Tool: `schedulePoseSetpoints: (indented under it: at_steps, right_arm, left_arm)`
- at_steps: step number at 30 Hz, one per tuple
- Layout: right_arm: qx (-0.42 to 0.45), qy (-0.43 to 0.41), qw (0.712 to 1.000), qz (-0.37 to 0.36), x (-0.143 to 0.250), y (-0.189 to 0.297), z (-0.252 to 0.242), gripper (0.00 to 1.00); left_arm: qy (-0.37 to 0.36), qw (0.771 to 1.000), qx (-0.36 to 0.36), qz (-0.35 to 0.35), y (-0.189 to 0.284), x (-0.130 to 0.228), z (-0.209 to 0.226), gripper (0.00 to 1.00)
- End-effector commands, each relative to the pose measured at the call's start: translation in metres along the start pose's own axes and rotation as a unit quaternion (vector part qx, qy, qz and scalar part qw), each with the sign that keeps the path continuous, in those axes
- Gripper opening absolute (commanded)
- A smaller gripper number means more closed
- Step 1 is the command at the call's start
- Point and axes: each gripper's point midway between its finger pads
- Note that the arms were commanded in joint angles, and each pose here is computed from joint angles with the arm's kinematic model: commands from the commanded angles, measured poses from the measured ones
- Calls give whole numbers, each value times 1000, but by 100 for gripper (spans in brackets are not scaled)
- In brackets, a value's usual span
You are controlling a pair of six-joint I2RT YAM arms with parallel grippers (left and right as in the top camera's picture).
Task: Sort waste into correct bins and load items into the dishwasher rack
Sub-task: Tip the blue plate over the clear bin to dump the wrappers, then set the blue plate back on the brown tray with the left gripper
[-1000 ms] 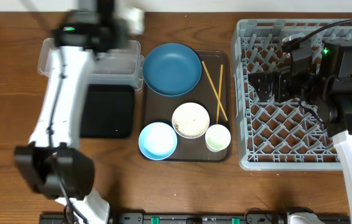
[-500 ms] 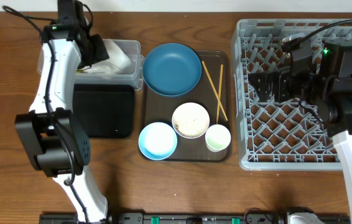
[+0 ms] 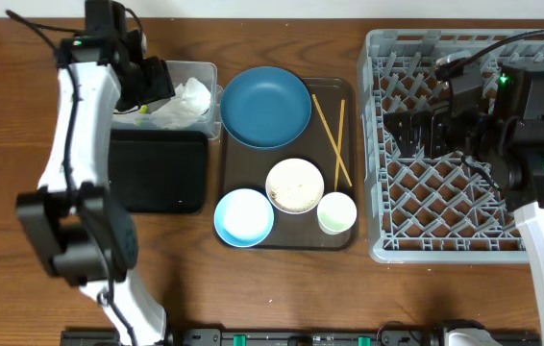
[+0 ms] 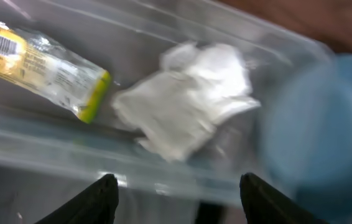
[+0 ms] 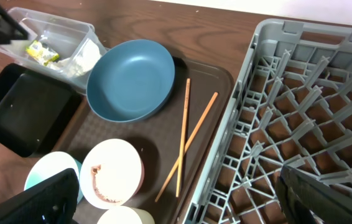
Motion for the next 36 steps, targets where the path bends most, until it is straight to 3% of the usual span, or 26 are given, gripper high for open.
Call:
schedulePoseSetpoints:
  at_steps: [1,10,25,36]
  right_arm:
    - [1,3,1000,-11,-8,5,3,99]
    - [1,2,1000,-8,-6,5,3,99]
    - [3,0,1000,-6,-5,5,3,99]
    - [62,-87,994,7,6,14,-31,99]
  left_arm:
    - [-33,996,74,-22,54,8,-38,65]
    - [-91,991,93,15,91,66,-87,65]
    - [-94,987,77,103,85,134,-124,65]
    - [-101,979,28,173,59,212,-147,65]
Point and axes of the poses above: each gripper's point midway between its finger pads, its own y axis back along the fingers, its own z axis along the line the jaws close on, x = y × z, and after that the axes turned 6 degrees about y, right-handed
